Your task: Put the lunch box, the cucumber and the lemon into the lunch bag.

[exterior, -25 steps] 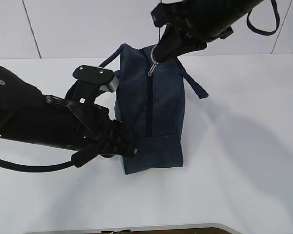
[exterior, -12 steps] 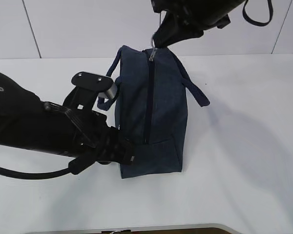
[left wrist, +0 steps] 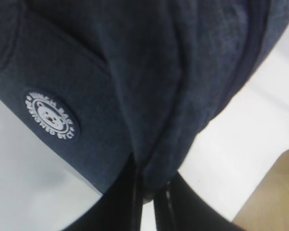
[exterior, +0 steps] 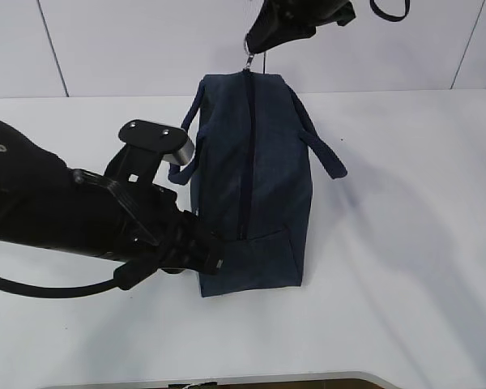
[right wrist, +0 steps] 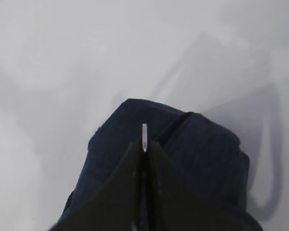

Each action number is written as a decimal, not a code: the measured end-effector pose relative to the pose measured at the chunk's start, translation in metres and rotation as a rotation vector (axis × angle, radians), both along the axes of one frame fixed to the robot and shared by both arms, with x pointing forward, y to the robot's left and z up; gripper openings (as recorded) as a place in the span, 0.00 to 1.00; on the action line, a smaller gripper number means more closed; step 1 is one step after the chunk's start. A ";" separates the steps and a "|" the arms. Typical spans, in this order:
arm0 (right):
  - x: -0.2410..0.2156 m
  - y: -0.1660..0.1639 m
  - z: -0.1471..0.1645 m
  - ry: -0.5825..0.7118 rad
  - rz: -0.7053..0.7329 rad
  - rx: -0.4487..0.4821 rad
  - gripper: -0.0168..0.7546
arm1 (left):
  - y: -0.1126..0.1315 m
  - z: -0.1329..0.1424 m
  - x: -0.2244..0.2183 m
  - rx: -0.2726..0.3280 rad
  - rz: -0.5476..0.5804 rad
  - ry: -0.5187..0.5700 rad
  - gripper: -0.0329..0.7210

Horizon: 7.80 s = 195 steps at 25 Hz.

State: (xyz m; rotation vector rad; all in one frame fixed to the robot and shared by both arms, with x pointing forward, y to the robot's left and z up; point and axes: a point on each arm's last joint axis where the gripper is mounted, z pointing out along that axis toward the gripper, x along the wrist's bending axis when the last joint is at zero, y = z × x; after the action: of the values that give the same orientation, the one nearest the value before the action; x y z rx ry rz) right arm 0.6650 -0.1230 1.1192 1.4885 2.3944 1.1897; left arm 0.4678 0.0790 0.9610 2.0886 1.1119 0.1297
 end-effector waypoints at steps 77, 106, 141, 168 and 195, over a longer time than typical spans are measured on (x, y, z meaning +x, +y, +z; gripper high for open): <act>0.067 -0.031 -0.049 0.043 0.051 -0.137 0.03 | 0.088 -0.014 0.080 0.258 0.599 -0.392 0.04; -0.043 -0.047 -0.016 0.203 0.107 -0.161 0.03 | 0.081 -0.025 0.083 0.308 0.490 -0.409 0.04; -0.016 -0.063 -0.030 0.571 -0.526 0.243 0.03 | 0.080 -0.025 0.083 0.317 0.460 -0.421 0.05; 0.011 -0.059 -0.062 0.690 -0.641 0.451 0.03 | 0.081 -0.025 0.083 0.315 0.466 -0.418 0.04; 0.014 -0.075 -0.079 0.691 -0.598 0.325 0.03 | 0.080 -0.025 0.083 0.315 0.464 -0.415 0.04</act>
State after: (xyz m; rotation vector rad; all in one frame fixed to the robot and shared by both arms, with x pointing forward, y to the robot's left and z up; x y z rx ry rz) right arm 0.6788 -0.1983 1.0399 2.8308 1.8086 1.0496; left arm 0.5508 0.1593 0.9356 1.8970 1.3494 0.9701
